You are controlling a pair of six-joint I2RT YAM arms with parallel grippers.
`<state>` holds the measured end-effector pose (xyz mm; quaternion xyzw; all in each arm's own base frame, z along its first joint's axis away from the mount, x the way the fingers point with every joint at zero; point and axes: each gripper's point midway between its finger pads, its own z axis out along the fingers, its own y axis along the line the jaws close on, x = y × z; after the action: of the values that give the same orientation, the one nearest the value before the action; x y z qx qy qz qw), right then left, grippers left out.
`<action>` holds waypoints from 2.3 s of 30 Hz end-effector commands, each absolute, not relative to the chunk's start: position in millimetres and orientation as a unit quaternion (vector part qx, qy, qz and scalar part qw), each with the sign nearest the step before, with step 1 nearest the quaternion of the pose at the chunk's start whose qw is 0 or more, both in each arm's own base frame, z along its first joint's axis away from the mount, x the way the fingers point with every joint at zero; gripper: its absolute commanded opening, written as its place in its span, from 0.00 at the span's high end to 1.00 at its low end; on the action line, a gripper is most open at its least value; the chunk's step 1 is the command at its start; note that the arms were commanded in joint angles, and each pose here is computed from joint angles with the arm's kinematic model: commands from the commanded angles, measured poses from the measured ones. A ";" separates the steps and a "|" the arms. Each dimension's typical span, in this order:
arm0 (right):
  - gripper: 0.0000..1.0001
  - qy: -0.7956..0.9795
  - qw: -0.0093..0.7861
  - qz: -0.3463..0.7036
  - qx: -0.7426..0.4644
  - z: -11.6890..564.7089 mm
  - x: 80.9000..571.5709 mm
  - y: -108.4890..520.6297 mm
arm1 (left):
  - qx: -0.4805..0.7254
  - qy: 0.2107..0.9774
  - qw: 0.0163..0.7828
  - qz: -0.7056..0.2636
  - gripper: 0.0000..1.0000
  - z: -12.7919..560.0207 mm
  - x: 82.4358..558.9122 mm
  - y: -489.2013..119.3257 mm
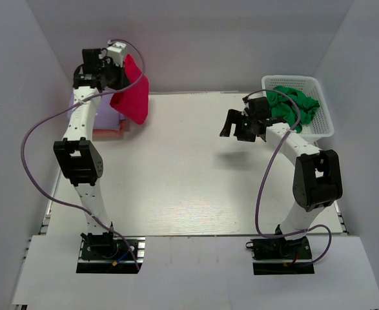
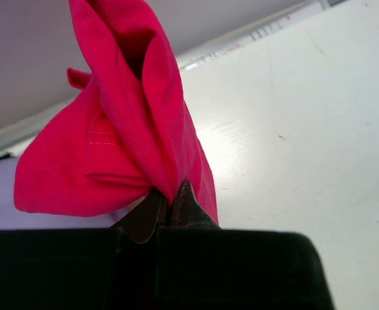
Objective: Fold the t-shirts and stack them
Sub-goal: Put the neatly folded tshirt into the corner of the board with the left arm
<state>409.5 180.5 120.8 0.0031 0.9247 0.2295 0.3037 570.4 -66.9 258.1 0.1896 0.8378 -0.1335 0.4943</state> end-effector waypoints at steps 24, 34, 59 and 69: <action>0.10 0.917 0.289 0.276 0.014 142.0 414.8 199.2 | 0.177 0.800 0.560 -0.118 1.00 292.3 564.2 105.8; 0.10 0.921 0.273 0.277 0.017 133.2 416.9 203.8 | 0.093 0.822 0.560 -0.043 0.77 261.9 592.1 165.2; 0.10 0.903 0.317 0.290 -0.012 157.2 384.2 197.1 | -0.104 0.802 0.589 0.003 0.00 328.0 538.8 156.1; 0.10 0.896 0.377 0.236 0.010 160.7 358.4 164.9 | -0.139 0.799 0.585 -0.017 0.00 329.6 460.9 99.0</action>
<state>355.1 179.6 145.8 0.0037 0.9094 0.2643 0.3212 475.2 129.1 316.0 -0.1299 0.8134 0.0096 0.5669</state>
